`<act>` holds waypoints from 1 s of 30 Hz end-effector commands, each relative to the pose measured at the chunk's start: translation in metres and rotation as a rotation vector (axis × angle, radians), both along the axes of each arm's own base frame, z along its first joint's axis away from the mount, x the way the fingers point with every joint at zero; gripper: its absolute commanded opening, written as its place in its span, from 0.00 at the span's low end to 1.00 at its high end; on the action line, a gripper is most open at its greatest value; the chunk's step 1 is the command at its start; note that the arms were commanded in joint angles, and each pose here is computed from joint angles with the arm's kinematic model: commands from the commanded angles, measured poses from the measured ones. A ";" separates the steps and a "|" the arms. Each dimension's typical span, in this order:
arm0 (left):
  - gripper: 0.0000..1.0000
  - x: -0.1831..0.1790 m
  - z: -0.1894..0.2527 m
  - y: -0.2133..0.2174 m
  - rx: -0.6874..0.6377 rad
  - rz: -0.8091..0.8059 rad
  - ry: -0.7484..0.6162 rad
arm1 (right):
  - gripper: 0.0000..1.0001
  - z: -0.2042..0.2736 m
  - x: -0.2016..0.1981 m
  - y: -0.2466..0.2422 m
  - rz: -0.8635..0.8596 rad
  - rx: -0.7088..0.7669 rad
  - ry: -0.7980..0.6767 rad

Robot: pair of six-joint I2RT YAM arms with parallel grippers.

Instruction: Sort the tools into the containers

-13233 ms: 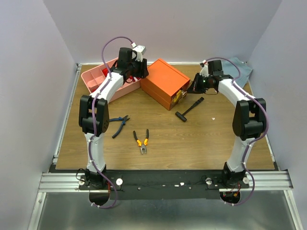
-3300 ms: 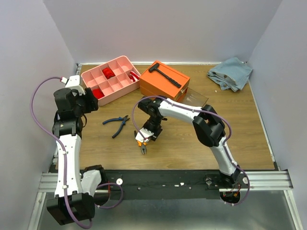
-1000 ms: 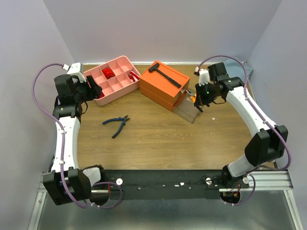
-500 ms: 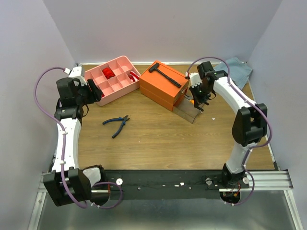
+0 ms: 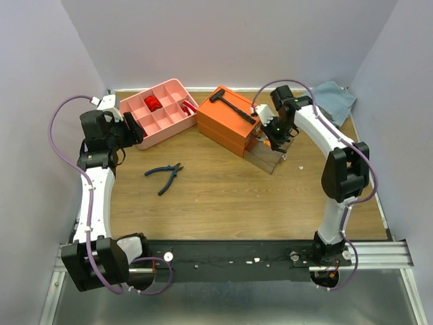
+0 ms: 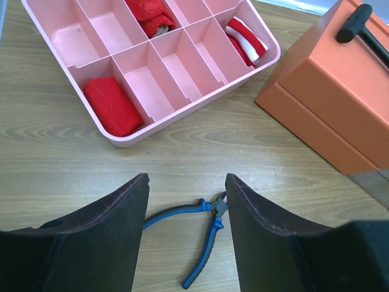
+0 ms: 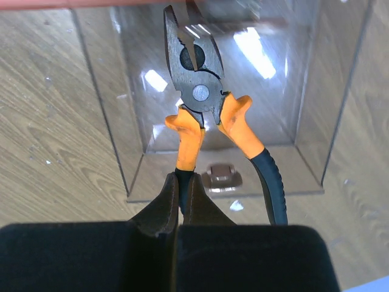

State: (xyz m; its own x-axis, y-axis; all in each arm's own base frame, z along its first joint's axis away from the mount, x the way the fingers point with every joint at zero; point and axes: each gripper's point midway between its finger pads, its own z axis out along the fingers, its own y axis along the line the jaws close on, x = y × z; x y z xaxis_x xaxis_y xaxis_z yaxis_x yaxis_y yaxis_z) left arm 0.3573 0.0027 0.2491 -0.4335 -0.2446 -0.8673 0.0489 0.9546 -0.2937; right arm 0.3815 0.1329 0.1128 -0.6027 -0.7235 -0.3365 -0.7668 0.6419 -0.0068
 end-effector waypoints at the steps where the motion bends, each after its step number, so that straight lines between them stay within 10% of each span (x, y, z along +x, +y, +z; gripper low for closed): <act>1: 0.64 -0.002 0.003 0.001 0.001 0.018 -0.016 | 0.01 -0.005 0.007 0.026 0.175 -0.010 -0.023; 6: 0.64 -0.004 0.002 0.003 0.002 0.025 -0.009 | 0.04 -0.018 0.006 0.039 0.219 -0.008 -0.006; 14: 0.64 -0.008 -0.001 0.002 -0.010 0.023 -0.007 | 0.40 -0.005 0.008 0.029 0.207 -0.039 -0.143; 23: 0.64 -0.019 -0.032 -0.011 -0.089 -0.006 0.079 | 0.40 0.013 0.003 0.012 0.156 -0.082 -0.231; 30: 0.66 -0.046 -0.074 -0.040 0.122 -0.303 0.207 | 0.40 0.056 -0.012 0.037 0.162 0.103 -0.303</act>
